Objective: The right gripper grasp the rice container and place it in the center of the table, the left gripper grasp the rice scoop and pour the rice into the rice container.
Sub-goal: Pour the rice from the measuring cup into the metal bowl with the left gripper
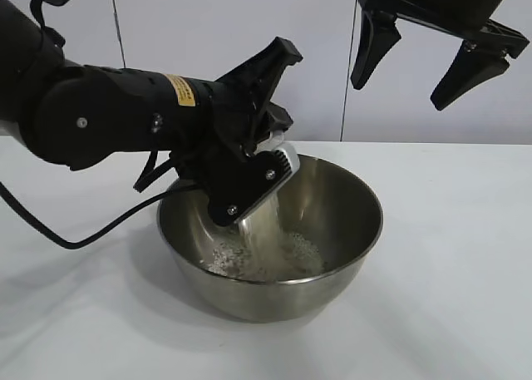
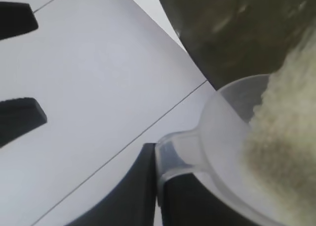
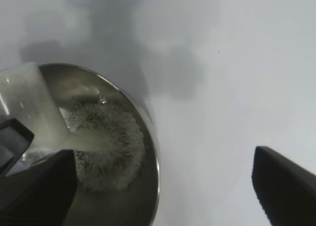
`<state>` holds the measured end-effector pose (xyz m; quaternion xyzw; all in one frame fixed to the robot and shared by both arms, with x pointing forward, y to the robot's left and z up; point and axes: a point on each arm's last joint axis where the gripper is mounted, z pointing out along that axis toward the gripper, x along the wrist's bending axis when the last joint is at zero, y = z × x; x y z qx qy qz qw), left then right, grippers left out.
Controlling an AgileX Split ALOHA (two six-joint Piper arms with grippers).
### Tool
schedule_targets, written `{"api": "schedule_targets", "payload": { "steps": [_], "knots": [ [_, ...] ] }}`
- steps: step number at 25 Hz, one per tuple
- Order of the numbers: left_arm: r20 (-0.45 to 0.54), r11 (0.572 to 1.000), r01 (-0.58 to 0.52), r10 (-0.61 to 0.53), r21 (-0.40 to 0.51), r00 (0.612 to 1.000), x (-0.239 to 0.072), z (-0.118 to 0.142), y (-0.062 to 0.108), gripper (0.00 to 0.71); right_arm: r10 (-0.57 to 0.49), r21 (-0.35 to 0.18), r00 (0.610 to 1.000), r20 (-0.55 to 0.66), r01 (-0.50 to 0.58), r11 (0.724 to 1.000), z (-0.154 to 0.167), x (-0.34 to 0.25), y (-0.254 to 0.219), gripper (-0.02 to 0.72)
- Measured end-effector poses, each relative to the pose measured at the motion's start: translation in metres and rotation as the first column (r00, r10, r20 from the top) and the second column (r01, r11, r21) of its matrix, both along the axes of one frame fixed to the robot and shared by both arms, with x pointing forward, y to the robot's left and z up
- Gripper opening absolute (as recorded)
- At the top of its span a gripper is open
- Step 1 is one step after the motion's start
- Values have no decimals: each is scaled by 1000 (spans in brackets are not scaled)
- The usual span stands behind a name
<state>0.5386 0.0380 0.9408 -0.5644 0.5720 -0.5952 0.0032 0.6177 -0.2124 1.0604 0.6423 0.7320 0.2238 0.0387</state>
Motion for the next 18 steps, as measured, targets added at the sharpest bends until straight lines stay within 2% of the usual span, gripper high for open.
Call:
{"api": "schedule_targets", "payload": {
  "steps": [8,13,16,18],
  "knots": [
    [100,994,44,-54,103,994,0,0,-1,3,3,-1,1000,4,-3,1000,0,0,0,661],
    [106,993,51,-62,107,992,0,0,-1,3,7,-3,1000,5,-7,1000,0,0,0,661],
    [67,999,31,-32,17,997,0,3,-2,3,7,-3,1000,5,-7,1000,0,0,0,661],
    [9,992,1,0,-125,1000,0,9,-3,3,7,-3,1000,5,-7,1000,0,0,0,661]
  ]
}}
